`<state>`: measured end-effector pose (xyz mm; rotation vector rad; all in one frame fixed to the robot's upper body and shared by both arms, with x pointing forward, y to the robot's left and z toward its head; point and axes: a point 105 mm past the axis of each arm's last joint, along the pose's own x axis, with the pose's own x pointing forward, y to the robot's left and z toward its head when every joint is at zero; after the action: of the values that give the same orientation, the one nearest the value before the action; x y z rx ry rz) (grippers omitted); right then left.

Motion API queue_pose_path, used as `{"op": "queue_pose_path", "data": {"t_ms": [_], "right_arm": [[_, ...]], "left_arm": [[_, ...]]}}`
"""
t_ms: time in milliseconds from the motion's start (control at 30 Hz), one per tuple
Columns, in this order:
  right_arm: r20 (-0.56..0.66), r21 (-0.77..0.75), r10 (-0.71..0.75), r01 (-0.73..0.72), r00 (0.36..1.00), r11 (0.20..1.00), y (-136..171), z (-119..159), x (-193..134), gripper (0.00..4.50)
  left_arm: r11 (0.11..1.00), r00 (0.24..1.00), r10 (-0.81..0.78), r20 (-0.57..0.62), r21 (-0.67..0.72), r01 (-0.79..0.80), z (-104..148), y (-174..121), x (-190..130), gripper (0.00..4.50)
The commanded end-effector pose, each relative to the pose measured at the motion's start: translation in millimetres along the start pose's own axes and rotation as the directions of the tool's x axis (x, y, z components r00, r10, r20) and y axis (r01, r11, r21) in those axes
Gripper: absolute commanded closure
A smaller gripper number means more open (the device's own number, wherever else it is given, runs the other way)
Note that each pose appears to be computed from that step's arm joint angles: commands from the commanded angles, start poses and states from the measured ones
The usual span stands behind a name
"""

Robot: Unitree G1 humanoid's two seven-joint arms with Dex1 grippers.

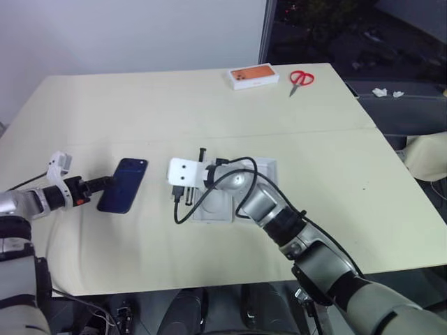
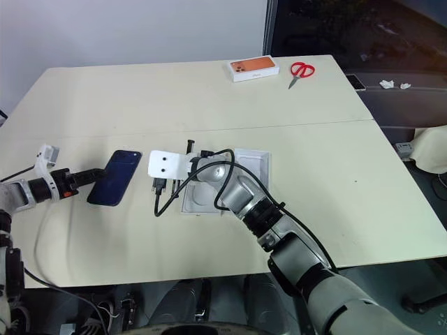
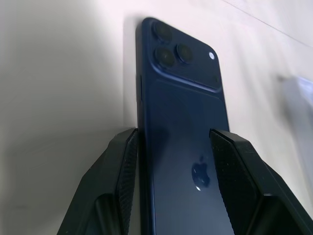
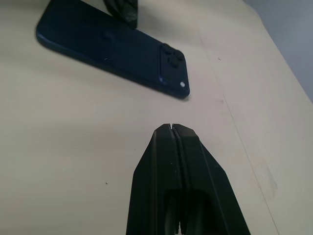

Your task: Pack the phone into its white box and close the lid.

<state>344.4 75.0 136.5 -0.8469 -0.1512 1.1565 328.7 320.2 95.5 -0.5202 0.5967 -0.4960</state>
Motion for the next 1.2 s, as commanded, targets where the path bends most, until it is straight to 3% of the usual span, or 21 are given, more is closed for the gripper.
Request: {"op": "queue_pose_path", "data": {"t_ms": [33,133,367,800,1200], "right_arm": [[0.024,-0.03,-0.026,0.027,0.999,0.999,-8.2,7.4,-1.2,4.45],[0.019,-0.022,-0.008,0.008,1.0,1.0,-4.0,5.1,0.2,4.45],[-0.084,-0.04,0.197,-0.201,0.977,0.979,38.9,-7.9,12.9,4.45],[-0.2,-0.042,0.189,-0.201,0.961,0.979,39.4,-14.3,39.1,4.45],[-0.175,0.027,0.201,-0.199,0.964,0.98,46.5,-13.4,45.9,4.45]], "left_arm": [[0.995,0.991,-0.091,-0.093,-0.054,0.087,-23.3,-9.1,12.9,2.05],[0.993,0.989,-0.102,-0.104,-0.07,0.095,-28.2,-10.6,17.2,2.05],[0.993,0.986,-0.109,-0.124,-0.053,0.103,-35.2,-12.8,16.0,2.05],[0.986,0.978,-0.159,-0.138,-0.064,0.151,-50.0,-26.5,28.2,2.05],[0.959,0.966,-0.253,-0.061,-0.145,0.242,-50.2,-54.7,48.3,2.05]]}}
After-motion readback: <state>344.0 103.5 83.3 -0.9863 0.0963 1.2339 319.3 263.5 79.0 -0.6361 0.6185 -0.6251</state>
